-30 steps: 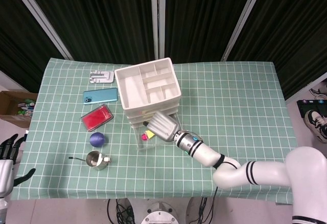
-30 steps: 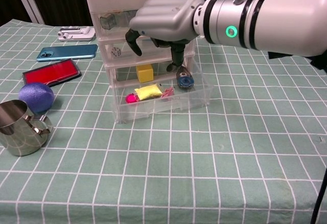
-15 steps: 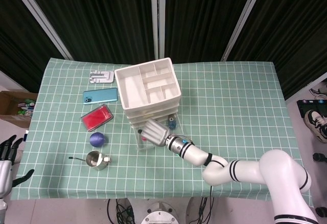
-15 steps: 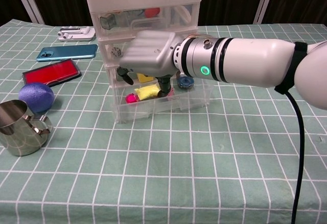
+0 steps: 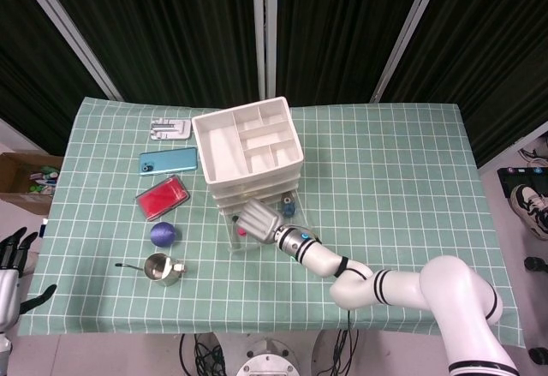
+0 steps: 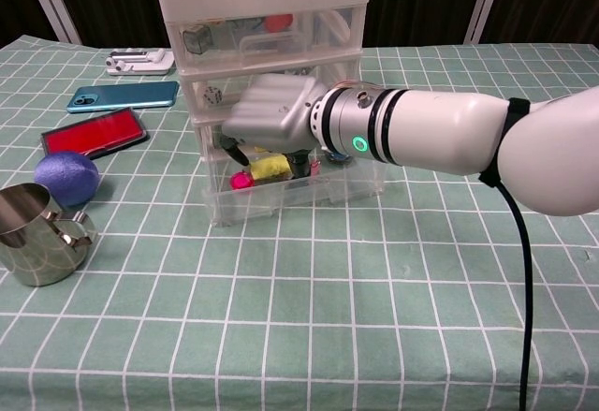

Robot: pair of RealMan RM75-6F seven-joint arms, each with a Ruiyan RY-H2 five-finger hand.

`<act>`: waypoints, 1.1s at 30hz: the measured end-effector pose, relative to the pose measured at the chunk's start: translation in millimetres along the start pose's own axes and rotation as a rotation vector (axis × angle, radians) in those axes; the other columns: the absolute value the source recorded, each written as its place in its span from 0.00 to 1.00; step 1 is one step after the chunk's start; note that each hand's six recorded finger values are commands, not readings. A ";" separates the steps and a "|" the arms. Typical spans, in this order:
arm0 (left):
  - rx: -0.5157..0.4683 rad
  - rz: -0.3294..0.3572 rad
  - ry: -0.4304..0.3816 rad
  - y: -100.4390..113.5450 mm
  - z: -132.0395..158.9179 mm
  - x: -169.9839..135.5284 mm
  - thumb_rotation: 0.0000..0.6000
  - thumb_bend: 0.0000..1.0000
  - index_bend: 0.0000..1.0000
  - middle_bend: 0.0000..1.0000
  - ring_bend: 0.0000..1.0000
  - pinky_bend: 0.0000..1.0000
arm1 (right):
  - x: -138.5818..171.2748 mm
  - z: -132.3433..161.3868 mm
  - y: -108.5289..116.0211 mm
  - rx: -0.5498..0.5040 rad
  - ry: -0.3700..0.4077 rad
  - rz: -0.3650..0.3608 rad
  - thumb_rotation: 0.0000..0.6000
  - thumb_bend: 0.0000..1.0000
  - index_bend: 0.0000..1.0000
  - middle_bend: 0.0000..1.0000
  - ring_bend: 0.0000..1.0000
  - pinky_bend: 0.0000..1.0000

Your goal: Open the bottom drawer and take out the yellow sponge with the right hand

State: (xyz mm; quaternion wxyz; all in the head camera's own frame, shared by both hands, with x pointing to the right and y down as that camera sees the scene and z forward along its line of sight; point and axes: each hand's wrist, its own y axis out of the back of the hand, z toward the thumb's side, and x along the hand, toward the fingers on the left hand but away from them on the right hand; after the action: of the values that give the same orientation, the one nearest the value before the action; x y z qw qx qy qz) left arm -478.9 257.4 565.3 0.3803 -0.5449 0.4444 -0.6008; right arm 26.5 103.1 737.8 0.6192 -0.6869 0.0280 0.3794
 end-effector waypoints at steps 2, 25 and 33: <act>-0.001 0.000 -0.001 -0.4 -0.1 0.3 1.00 0.00 0.14 0.08 0.11 0.19 | -1.4 0.0 -1.4 -0.004 -0.004 0.006 1.00 0.12 0.38 0.95 0.93 1.00; -0.015 0.017 -0.009 2.5 -2.5 -1.8 1.00 0.00 0.14 0.08 0.11 0.19 | 16.6 -5.9 20.5 -0.029 -0.042 -0.108 1.00 0.33 0.68 0.95 0.95 1.00; -0.013 0.023 -0.021 4.7 0.7 -3.1 1.00 0.00 0.14 0.08 0.11 0.19 | 76.3 -14.4 44.7 -0.091 -0.039 -0.217 1.00 0.33 0.68 0.95 0.95 1.00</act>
State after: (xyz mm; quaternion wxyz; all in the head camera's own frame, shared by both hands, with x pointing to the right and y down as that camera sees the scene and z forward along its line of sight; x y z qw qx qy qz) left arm -477.9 258.7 559.8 0.3881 -0.5485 0.4505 -0.5878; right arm 65.0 113.2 657.5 0.6252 -0.7059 -0.0756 0.3243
